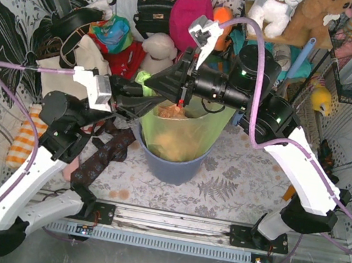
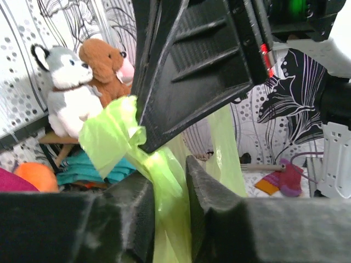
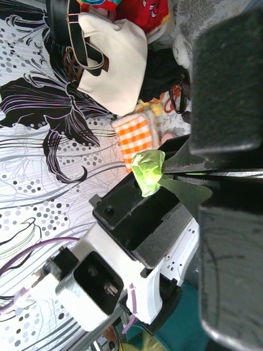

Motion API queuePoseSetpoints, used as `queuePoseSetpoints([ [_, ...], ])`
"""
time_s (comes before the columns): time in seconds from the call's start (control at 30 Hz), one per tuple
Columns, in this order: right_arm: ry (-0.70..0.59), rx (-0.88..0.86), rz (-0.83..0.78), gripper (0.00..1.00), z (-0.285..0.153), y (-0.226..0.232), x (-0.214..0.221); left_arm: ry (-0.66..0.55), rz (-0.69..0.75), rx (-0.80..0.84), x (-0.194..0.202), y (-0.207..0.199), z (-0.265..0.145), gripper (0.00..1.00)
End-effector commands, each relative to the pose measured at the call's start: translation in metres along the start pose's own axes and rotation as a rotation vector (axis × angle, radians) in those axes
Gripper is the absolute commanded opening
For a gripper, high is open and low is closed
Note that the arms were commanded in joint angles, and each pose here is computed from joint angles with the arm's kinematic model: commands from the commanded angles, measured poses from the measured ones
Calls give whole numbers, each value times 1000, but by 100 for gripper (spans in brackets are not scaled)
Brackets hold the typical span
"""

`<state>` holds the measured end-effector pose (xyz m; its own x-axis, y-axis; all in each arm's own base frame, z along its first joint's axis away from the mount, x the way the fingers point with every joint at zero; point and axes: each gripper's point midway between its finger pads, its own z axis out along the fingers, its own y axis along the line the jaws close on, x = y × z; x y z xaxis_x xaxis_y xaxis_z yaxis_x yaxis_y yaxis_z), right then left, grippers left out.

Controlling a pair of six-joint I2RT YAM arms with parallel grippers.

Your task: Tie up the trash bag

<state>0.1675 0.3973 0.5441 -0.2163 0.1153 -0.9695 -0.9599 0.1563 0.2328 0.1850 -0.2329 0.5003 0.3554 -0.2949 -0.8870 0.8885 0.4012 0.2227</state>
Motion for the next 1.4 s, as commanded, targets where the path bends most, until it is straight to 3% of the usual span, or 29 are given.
queuePoseSetpoints([
  [0.0, -68, -21, -31, 0, -8, 11, -20, -97, 67, 47, -33, -12, -3, 23],
  [0.1, -71, 2, -29, 0, -8, 7, -20, -99, 59, 61, -30, -18, -7, 10],
  [0.2, -79, 28, -28, 0, -9, 3, -21, -86, 36, 75, -22, -22, -10, 5],
  [0.9, -201, 151, -7, 0, -12, -16, -44, 34, -103, 11, 59, -16, -21, 6],
  [1.13, -196, 157, -5, 0, -12, -18, -43, 29, -123, -6, 67, -16, -25, 4],
  [1.27, -131, 187, -2, 0, -15, -22, -31, 17, -112, -20, 61, -14, -25, 3],
  [1.3, -108, 194, -1, 5, -17, -23, -27, 11, -107, -18, 57, -15, -25, 3],
  [1.37, -57, 196, 9, 30, -18, -24, -15, 5, -102, -11, 52, -16, -25, 4],
])
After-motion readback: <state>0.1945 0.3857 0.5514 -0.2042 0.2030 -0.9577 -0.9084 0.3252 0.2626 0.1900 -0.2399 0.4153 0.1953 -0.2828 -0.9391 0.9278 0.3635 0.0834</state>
